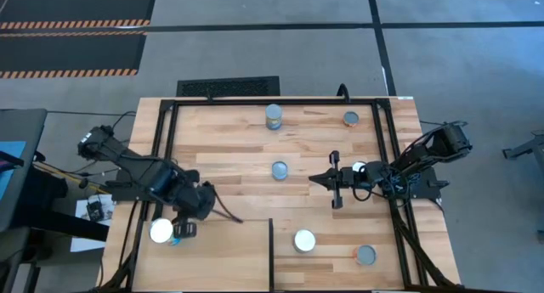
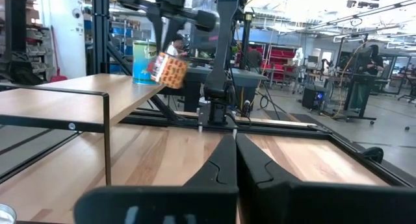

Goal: Pick and place cans onto a shelf
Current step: Put the canned black beans on the shelf

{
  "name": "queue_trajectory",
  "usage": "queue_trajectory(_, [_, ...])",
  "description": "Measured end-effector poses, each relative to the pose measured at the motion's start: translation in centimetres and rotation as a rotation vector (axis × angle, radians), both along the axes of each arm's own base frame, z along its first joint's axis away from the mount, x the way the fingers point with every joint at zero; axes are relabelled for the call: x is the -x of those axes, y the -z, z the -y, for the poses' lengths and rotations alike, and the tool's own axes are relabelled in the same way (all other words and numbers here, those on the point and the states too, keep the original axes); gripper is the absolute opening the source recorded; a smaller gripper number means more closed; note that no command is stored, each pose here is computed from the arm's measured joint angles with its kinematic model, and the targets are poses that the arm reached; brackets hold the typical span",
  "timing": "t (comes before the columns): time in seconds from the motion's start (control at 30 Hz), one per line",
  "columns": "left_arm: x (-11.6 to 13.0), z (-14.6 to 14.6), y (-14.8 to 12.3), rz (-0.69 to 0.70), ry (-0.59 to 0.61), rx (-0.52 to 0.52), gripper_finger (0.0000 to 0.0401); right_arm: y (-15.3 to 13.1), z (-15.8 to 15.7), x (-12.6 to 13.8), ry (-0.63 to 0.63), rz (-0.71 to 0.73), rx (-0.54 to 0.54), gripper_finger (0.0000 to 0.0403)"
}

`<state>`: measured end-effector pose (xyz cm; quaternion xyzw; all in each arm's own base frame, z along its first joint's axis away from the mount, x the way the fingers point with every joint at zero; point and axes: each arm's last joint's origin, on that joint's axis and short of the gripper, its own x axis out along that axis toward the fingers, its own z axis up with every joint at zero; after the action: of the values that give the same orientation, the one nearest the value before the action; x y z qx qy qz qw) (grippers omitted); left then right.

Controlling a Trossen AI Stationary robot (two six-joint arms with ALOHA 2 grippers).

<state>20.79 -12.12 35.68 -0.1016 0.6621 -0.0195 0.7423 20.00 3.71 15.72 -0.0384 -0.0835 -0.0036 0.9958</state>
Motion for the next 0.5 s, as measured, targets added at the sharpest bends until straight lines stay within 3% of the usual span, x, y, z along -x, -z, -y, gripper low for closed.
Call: queue_trajectory(0.5, [0.4, 2.6, -0.3, 0.065, -0.027, 0.093, 0.0, 0.1, 0.0, 0.0, -0.002, -0.007, -0.009, 0.0005])
